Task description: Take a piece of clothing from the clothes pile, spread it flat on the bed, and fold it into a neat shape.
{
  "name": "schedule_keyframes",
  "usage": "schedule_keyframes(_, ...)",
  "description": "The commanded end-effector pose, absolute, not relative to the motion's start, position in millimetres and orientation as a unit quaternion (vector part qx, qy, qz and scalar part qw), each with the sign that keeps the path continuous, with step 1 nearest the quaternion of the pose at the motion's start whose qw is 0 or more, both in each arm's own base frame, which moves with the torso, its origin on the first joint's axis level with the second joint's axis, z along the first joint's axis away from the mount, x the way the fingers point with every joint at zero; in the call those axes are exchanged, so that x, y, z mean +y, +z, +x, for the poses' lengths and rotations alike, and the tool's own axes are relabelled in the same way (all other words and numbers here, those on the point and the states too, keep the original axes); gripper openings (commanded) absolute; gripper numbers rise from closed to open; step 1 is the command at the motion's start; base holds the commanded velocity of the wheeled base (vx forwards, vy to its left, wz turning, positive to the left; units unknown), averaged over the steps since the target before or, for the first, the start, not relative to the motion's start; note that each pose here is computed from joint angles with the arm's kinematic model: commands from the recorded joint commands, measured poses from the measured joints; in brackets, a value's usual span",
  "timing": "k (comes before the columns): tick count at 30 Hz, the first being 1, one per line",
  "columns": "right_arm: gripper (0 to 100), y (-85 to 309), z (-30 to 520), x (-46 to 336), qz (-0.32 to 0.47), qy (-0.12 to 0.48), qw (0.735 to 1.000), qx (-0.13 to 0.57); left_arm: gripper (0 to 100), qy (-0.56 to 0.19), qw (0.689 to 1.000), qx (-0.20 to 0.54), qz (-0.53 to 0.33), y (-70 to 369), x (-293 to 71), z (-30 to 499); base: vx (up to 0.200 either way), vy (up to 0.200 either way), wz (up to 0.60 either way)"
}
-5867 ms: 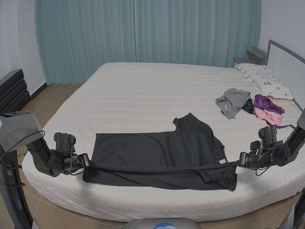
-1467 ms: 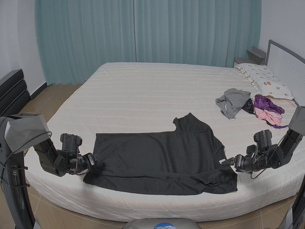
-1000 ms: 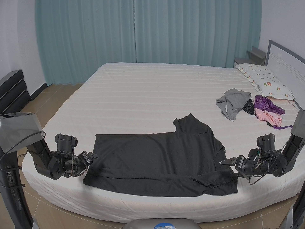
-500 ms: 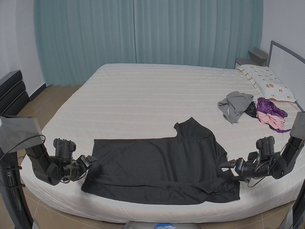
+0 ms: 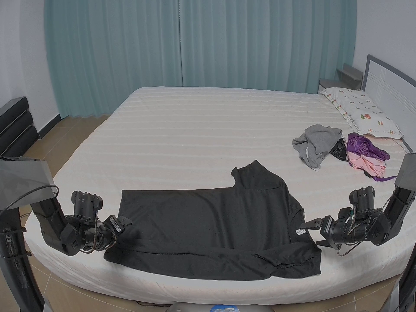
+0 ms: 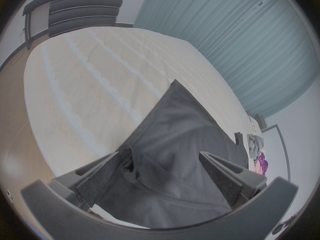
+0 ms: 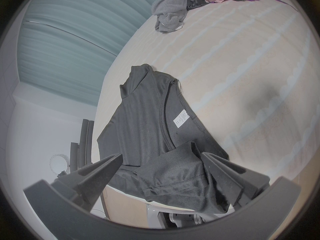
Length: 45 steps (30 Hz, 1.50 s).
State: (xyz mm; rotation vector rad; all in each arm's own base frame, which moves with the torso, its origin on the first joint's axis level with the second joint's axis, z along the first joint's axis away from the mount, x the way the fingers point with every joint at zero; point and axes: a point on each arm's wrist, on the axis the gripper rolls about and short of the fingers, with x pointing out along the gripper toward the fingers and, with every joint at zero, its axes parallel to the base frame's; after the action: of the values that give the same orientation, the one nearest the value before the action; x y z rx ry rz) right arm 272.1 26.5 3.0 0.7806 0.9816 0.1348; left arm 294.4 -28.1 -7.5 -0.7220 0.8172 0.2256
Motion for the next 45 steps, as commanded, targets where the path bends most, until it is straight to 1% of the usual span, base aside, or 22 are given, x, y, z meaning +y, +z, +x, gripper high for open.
schedule_keyframes(1, 100, 3, 272, 27, 0.364, 0.064, 0.807, 0.460, 100, 0.097, 0.852, 0.391, -0.334, -1, -33, 286, 0.000, 0.000, 0.00)
schedule_keyframes(5, 100, 2, 272, 27, 0.363, 0.064, 0.808, 0.460, 100, 0.093, 0.850, 0.414, -0.313, -7, -43, 281, 0.000, 0.000, 0.00)
schedule_keyframes(10, 100, 2, 271, 27, 0.362, 0.064, 0.807, 0.461, 100, 0.108, 0.854, 0.416, -0.292, -9, -43, 280, 0.000, 0.000, 0.00)
schedule_keyframes(13, 100, 2, 271, 27, 0.362, 0.064, 0.807, 0.461, 100, 0.118, 0.851, 0.431, -0.277, -25, -44, 285, 0.000, 0.000, 0.00)
schedule_keyframes(17, 100, 2, 271, 27, 0.361, 0.065, 0.808, 0.461, 100, 0.131, 0.854, 0.422, -0.275, -33, -44, 298, 0.000, 0.000, 0.00)
schedule_keyframes(18, 100, 2, 271, 27, 0.361, 0.065, 0.808, 0.461, 0, 0.137, 0.855, 0.418, -0.273, -35, -43, 301, 0.000, 0.000, 0.00)
schedule_keyframes(23, 100, 2, 271, 27, 0.362, 0.064, 0.808, 0.461, 0, 0.156, 0.856, 0.414, -0.267, -40, -42, 304, 0.000, 0.000, 0.00)
schedule_keyframes(33, 100, -2, 272, 27, 0.358, 0.061, 0.809, 0.462, 0, 0.164, 0.862, 0.379, -0.293, -14, -31, 303, 0.000, 0.000, 0.00)
schedule_keyframes(37, 100, -4, 273, 28, 0.356, 0.065, 0.811, 0.460, 0, 0.166, 0.858, 0.382, -0.300, -13, -25, 300, 0.000, 0.000, 0.00)
schedule_keyframes(41, 100, -5, 272, 31, 0.354, 0.067, 0.810, 0.462, 0, 0.151, 0.855, 0.380, -0.320, -2, -18, 302, 0.000, 0.000, 0.00)
schedule_keyframes(45, 100, -6, 272, 31, 0.354, 0.067, 0.810, 0.462, 0, 0.126, 0.835, 0.397, -0.359, 6, -15, 302, 0.000, 0.000, 0.00)
